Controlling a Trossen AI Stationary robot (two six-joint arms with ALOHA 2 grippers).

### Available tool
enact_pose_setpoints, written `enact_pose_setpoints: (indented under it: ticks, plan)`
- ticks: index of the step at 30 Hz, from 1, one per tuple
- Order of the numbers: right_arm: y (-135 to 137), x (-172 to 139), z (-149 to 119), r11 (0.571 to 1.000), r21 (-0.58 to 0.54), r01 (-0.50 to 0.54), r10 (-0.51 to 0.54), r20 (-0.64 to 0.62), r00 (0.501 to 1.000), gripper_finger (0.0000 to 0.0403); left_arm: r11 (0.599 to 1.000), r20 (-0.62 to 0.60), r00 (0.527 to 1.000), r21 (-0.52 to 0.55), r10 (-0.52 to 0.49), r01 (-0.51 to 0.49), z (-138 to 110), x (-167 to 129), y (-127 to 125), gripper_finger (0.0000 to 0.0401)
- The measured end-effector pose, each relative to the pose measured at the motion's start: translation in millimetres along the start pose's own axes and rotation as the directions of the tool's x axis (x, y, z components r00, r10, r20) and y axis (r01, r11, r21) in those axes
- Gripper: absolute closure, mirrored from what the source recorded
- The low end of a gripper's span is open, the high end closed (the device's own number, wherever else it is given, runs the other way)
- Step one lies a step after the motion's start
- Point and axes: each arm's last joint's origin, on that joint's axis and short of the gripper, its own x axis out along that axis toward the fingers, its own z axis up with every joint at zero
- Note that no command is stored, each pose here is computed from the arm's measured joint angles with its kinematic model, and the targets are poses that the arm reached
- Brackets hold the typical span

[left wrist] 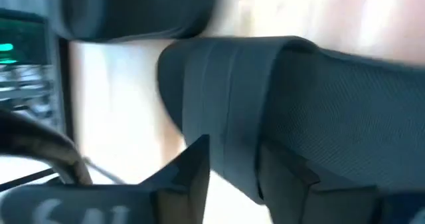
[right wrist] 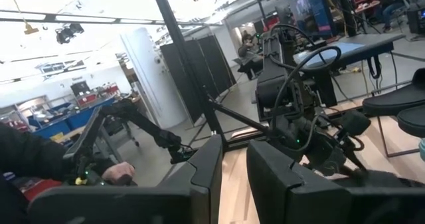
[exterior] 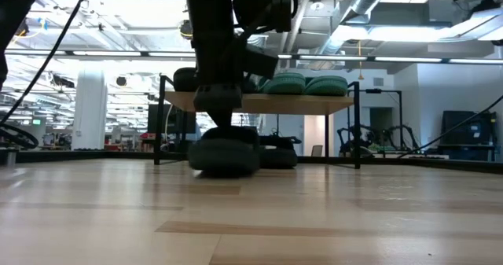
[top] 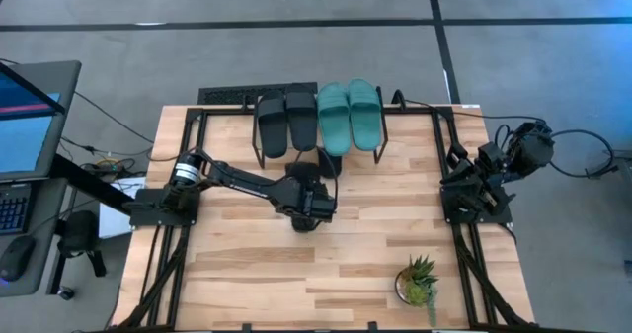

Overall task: Pick and place slides into the shelf
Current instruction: Put the black slipper under the shelf

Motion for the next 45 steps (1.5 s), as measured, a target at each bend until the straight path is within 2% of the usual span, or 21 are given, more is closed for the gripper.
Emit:
enact_pose_setpoints:
  ticks: [5, 7, 11, 19, 29, 39, 45]
  plan:
    - [0.0, 0.0, 0.0, 1.0, -0.007, 0.0, 0.0, 0.0, 1.0, 0.0342, 0.998, -0.005, 0.998, 0.021, 0.059, -0.059, -0.7, 1.6, 4.2, 0.0373]
    - [0.0, 0.0, 0.0, 1.0, -0.007, 0.0, 0.0, 0.0, 1.0, 0.0342, 0.998, -0.006, 0.998, 0.015, 0.061, -0.061, -0.1, 3.0, 6.2, 0.0392]
    - [0.0, 0.0, 0.0, 1.0, -0.009, 0.0, 0.0, 0.0, 1.0, 0.0342, 0.995, -0.009, 0.995, -0.018, 0.095, -0.096, 1.1, 7.1, 13.2, 0.0397]
    - [0.0, 0.0, 0.0, 1.0, -0.008, 0.0, 0.0, 0.0, 1.0, 0.0342, 0.994, -0.019, 0.996, -0.06, 0.085, -0.086, 1.6, 10.3, 17.5, 0.04]
    - [0.0, 0.0, 0.0, 1.0, -0.016, 0.0, 0.0, 0.0, 1.0, 0.0342, 0.969, -0.025, 0.989, -0.193, 0.148, -0.15, 1.4, 13.1, 23.9, 0.0401]
    - [0.0, 0.0, 0.0, 1.0, -0.016, 0.0, 0.0, 0.0, 1.0, 0.0342, 0.954, -0.05, 0.978, -0.218, 0.202, -0.208, 3.6, 26.3, 45.0, 0.0401]
    - [0.0, 0.0, -0.1, 1.0, -0.016, 0.0, 0.0, 0.0, 1.0, 0.0342, 0.96, -0.04, 0.98, -0.2, 0.193, -0.197, 7.1, 32.0, 52.6, 0.0401]
